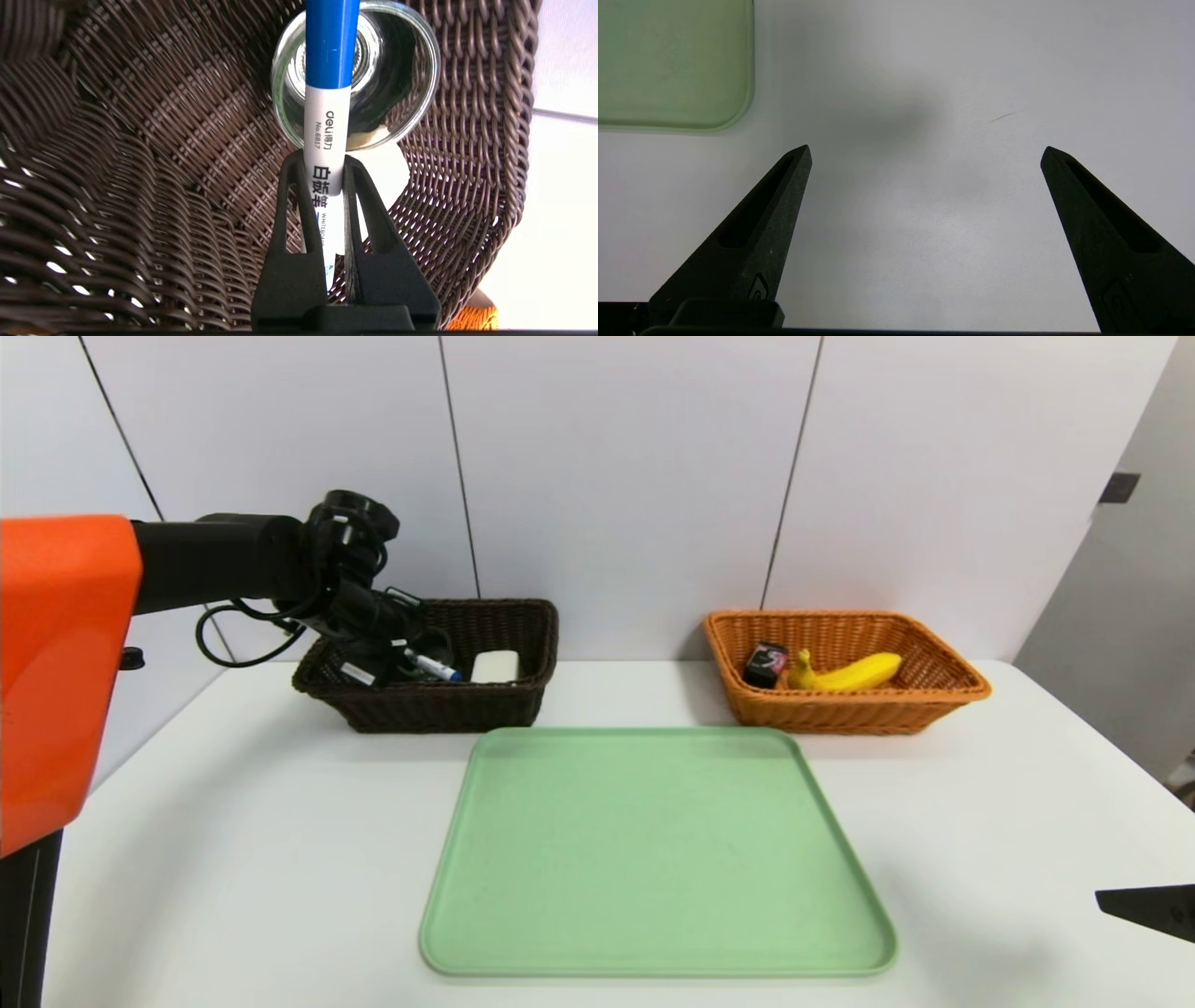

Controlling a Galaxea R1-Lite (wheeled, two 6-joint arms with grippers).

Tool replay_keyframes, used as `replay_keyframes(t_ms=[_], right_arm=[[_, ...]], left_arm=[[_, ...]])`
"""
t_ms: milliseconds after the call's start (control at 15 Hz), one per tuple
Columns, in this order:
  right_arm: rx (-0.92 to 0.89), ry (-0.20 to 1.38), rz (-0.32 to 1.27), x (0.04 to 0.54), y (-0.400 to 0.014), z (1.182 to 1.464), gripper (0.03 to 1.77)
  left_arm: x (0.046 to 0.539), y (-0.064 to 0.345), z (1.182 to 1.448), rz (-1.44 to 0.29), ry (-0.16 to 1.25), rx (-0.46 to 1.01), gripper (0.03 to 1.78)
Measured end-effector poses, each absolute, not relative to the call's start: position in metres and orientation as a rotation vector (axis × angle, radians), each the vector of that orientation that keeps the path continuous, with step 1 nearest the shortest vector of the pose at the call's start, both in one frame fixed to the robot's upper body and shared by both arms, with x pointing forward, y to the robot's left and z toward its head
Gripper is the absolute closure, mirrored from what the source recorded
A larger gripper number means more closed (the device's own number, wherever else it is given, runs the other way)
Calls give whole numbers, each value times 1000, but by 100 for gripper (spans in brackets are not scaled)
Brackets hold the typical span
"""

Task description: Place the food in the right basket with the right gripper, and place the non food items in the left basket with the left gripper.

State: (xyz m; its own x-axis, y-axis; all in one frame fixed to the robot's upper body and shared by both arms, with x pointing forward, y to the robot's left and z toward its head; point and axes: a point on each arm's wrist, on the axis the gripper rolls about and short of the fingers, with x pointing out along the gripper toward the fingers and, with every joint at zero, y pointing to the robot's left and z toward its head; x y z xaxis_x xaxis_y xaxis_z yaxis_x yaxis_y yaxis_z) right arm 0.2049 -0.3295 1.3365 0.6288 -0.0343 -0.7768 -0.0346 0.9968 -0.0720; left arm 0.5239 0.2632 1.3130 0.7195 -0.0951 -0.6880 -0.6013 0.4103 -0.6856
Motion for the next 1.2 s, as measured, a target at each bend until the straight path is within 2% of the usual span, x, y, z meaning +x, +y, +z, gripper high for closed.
replay_keyframes(t_ms=[200, 533, 800, 933, 1200], right_arm=[[-83, 894, 3, 206, -329, 1336, 10], [-83, 899, 4, 207, -329, 1336, 10], [-82, 899, 6, 208, -329, 1336, 10], [-78, 896, 4, 208, -329, 1336, 10], [-78, 883, 6, 208, -329, 1339, 10]], left_arm=[[524, 263, 1312, 357, 731, -1121, 165], [525, 262, 1310, 356, 737, -1108, 94], [521, 263, 1318, 341, 724, -1100, 62], [509, 265, 1343, 279, 677, -1044, 50], [459, 268, 1428, 36, 447, -771, 34]])
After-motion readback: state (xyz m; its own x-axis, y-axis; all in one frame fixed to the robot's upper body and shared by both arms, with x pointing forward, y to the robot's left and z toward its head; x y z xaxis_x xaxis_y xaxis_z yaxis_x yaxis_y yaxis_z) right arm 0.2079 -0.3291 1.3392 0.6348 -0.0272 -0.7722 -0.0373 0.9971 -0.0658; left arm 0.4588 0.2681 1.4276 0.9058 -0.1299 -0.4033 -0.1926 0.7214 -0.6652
